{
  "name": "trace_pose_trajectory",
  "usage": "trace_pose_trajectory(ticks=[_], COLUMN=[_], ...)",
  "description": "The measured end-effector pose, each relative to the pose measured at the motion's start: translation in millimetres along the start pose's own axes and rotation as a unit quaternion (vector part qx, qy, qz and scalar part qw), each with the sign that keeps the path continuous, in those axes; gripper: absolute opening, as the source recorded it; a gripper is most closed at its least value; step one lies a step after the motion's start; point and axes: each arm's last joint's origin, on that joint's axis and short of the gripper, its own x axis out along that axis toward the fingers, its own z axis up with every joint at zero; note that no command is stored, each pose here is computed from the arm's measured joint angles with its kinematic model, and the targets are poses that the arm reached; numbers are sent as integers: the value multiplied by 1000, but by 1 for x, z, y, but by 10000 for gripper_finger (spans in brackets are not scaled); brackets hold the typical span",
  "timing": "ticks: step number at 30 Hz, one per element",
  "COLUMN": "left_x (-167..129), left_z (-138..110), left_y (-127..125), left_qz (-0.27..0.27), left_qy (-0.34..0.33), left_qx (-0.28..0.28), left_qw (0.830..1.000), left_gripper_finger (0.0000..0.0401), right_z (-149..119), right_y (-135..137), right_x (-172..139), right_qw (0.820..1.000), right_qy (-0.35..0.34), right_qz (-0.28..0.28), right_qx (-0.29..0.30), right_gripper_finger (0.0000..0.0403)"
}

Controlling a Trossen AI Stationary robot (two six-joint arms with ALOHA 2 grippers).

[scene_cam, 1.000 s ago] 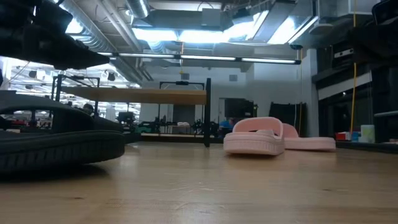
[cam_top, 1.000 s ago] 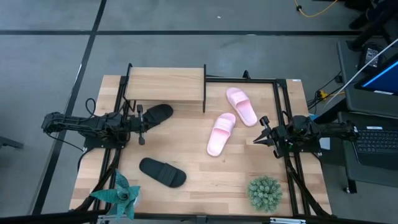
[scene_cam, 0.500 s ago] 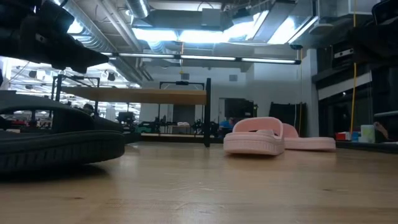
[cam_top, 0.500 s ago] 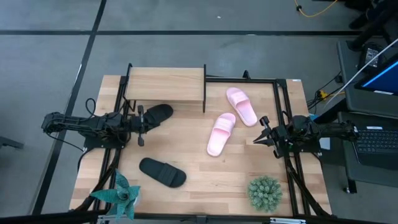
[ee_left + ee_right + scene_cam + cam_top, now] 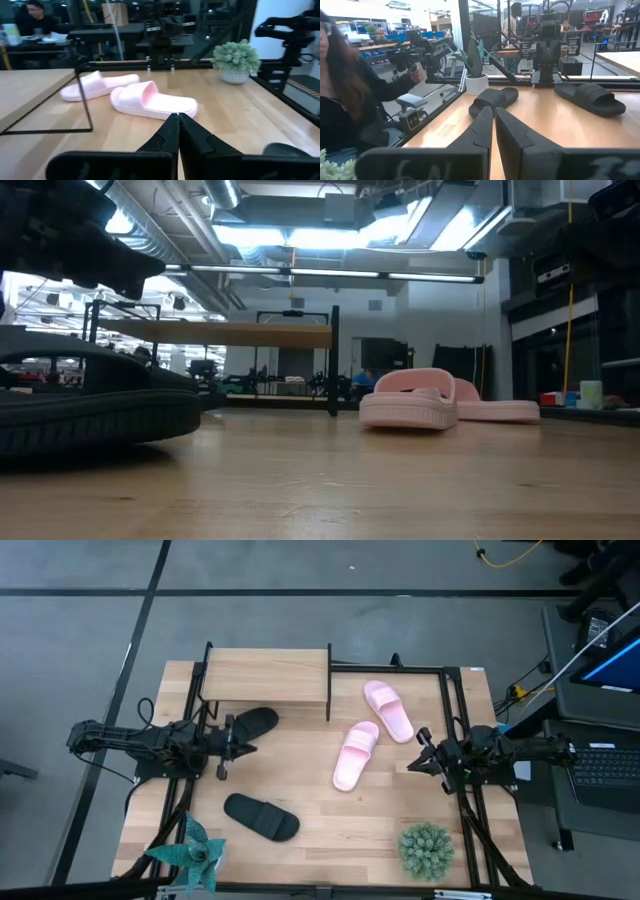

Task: Pick and place slides into the shelf
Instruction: Put the top pink slide on the shelf

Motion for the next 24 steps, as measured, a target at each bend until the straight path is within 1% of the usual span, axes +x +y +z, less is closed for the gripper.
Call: trace_pose_trajectory(ticks=[2, 5, 8, 10, 14, 18, 20, 24], left_x=[0, 0, 0, -1, -1, -1, -2, -2], left_z=[0, 0, -2, -4, -5, -6, -9, -9], left_y=[1, 2, 4, 5, 8, 8, 8, 9], left_qz=[19, 42, 68, 94, 141, 143, 148, 152], left_qy=[0, 1, 11, 18, 20, 26, 40, 43], left_qx=[-2, -19, -26, -25, -39, -45, -32, -8], left_qw=[1000, 999, 997, 995, 989, 988, 988, 987], left_gripper_finger=[0, 0, 0, 0, 0, 0, 0, 0], right_z=[0, 0, 0, 0, 0, 0, 0, 0], right_y=[0, 0, 0, 0, 0, 0, 0, 0], right_x=[0, 0, 0, 0, 0, 0, 0, 0], right_qw=[1000, 1000, 1000, 999, 998, 998, 998, 998], right_qy=[0, 0, 0, 0, 0, 1, 1, 1], right_qz=[0, 0, 0, 0, 0, 0, 0, 0], right_qx=[-1, -5, -30, -52, -68, -60, -56, -56], right_gripper_finger=[26, 26, 26, 26, 26, 26, 26, 26])
